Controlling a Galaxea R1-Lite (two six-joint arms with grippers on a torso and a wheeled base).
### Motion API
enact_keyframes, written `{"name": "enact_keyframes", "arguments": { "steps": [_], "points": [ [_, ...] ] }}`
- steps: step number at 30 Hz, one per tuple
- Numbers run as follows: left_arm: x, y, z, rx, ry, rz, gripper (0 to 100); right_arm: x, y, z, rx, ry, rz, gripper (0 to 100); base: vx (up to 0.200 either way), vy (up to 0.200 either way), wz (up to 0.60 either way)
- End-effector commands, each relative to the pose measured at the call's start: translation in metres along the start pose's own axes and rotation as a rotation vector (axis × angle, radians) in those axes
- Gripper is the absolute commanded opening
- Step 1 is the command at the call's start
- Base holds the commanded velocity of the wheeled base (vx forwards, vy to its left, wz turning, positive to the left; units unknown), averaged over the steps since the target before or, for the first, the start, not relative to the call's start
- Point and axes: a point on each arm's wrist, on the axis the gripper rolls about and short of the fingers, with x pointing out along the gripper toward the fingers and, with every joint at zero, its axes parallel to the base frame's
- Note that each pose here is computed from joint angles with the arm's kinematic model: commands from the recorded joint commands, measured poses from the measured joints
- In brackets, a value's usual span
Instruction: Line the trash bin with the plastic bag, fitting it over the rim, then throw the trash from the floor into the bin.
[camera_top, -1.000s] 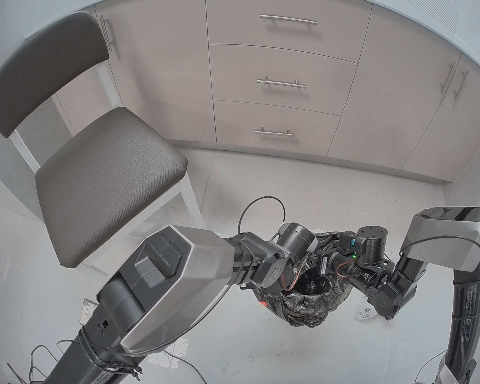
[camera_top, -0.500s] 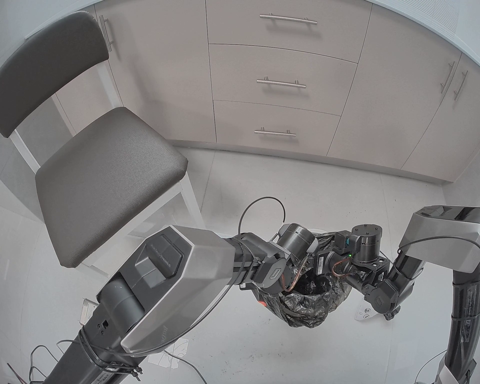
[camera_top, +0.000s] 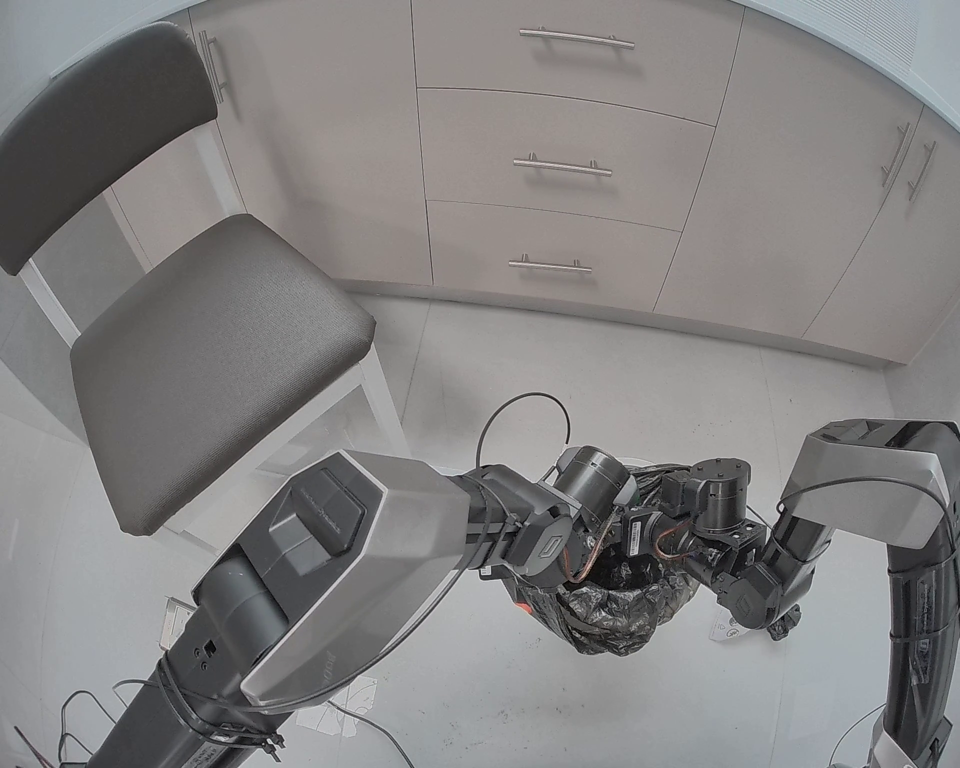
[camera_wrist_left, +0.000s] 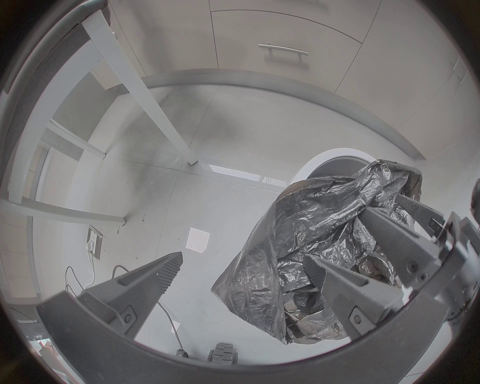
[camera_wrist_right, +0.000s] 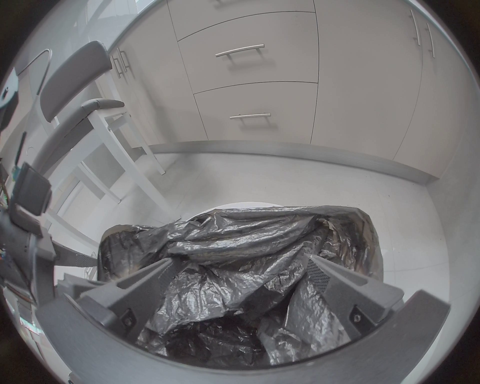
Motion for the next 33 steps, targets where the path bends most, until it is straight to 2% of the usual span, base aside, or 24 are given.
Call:
{"name": "enact_keyframes", "arguments": {
  "steps": [1, 7, 10, 16, 33],
  "points": [
    [0.000, 0.000, 0.001, -0.003, -0.002, 0.000, 100, 0.015, -0.003, -0.009, 0.002, 0.012, -0.020, 100, 0.000, 0.000, 0.00],
    [0.000, 0.000, 0.001, -0.010, -0.002, 0.000, 100, 0.030, -0.006, 0.001, 0.008, -0.017, -0.058, 100, 0.000, 0.000, 0.00],
    [-0.001, 0.000, 0.002, -0.017, -0.003, -0.001, 100, 0.043, -0.013, 0.016, 0.016, -0.033, -0.097, 100, 0.000, 0.000, 0.00],
    [-0.001, 0.000, 0.002, -0.020, -0.003, -0.001, 100, 0.053, -0.015, 0.036, 0.012, -0.052, -0.105, 100, 0.000, 0.000, 0.00],
    [-0.001, 0.001, 0.002, -0.036, -0.002, 0.001, 100, 0.075, -0.024, 0.044, 0.018, -0.048, -0.129, 100, 0.000, 0.000, 0.00]
  ]
}}
